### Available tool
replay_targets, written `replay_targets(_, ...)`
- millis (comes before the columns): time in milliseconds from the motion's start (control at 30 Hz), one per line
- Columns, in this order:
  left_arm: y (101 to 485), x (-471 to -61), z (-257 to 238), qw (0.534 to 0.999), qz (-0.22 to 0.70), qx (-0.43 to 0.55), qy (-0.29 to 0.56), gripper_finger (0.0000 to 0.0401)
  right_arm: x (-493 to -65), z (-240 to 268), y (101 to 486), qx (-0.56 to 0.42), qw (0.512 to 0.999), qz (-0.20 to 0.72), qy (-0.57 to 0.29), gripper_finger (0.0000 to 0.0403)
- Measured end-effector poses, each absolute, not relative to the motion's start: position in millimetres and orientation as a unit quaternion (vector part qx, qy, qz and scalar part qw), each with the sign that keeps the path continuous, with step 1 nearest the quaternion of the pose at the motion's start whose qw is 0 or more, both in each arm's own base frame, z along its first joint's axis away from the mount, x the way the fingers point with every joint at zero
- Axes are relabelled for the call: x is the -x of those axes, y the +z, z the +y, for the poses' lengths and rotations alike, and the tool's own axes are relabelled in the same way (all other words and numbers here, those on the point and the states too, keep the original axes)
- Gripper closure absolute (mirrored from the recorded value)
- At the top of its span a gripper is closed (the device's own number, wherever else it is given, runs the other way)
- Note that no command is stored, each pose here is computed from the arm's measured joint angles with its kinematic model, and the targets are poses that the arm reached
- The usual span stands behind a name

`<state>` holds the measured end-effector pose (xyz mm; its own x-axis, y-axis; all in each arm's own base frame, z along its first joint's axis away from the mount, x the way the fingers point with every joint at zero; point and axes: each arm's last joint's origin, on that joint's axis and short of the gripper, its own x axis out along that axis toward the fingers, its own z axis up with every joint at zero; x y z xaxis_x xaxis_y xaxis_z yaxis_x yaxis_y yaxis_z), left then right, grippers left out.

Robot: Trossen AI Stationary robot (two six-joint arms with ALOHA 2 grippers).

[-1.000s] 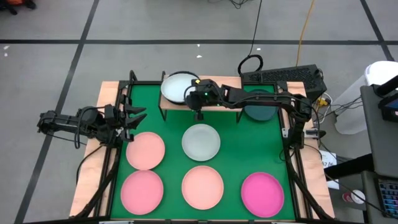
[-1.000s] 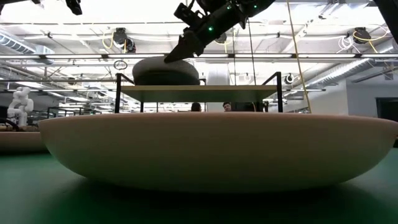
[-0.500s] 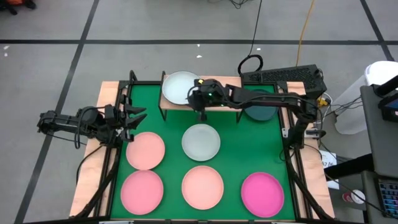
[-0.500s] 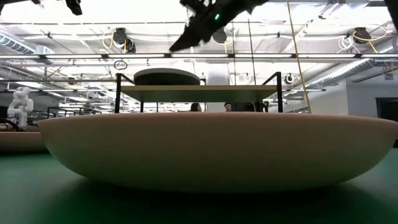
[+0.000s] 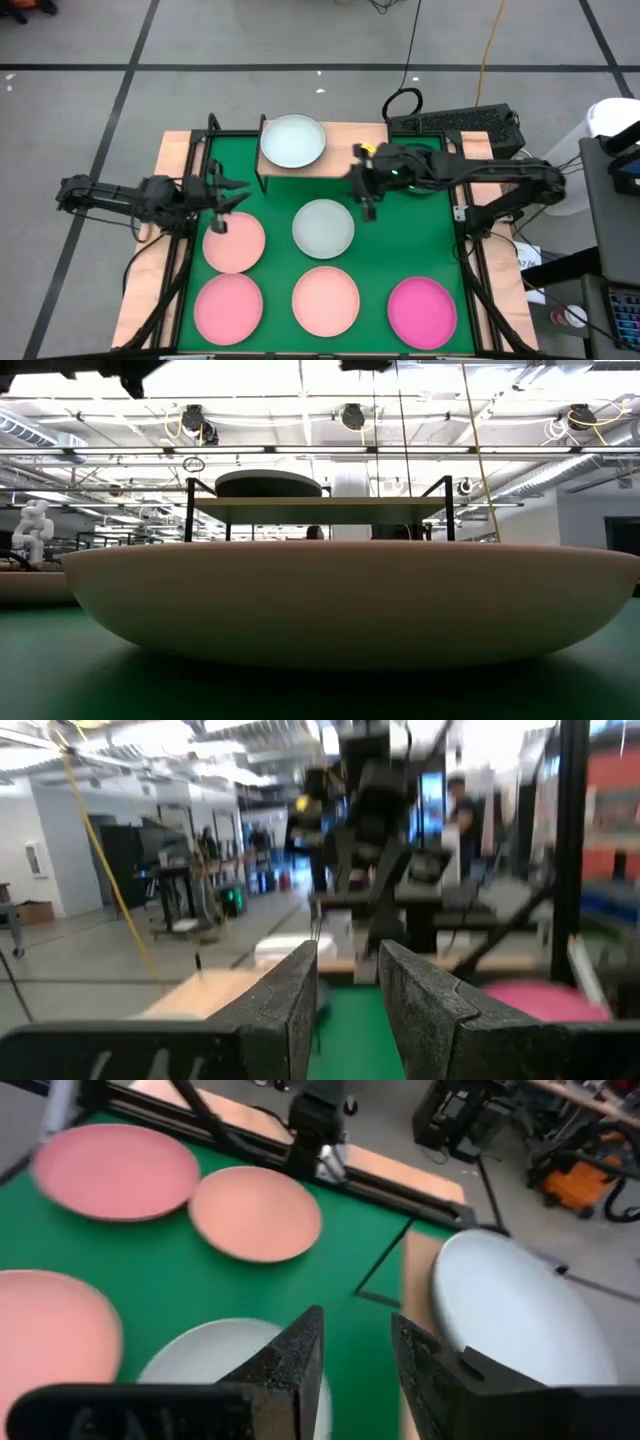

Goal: Place and stack plates onto a shelf
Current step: Stack the white plate on top of the other white plate on the shelf

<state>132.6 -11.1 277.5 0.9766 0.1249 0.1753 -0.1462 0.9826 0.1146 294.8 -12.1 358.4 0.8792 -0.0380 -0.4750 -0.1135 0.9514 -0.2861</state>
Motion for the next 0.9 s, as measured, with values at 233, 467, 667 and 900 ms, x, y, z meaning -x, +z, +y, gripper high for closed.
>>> replay_targets(233, 283, -166, -17, 0.994, -0.019, -0.089, 0.060, 0.0283, -247, 2, 327, 0.147, 0.963, 0.226, -0.025, 0.0298)
replay_targets(467, 280, -195, -31, 0.986, 0.109, -0.121, 0.023, 0.0283, -211, 8, 311, 0.124, 0.978, 0.164, -0.045, 0.0298)
replay_targets(667, 288, -206, -46, 0.966, 0.242, -0.091, -0.002, 0.0283, -198, 14, 306, 0.113, 0.986, 0.115, -0.034, 0.0298)
replay_targets(900, 269, -216, -72, 0.935, 0.342, -0.090, -0.036, 0.0283, -199, 17, 300, 0.125, 0.987, 0.097, -0.026, 0.0298)
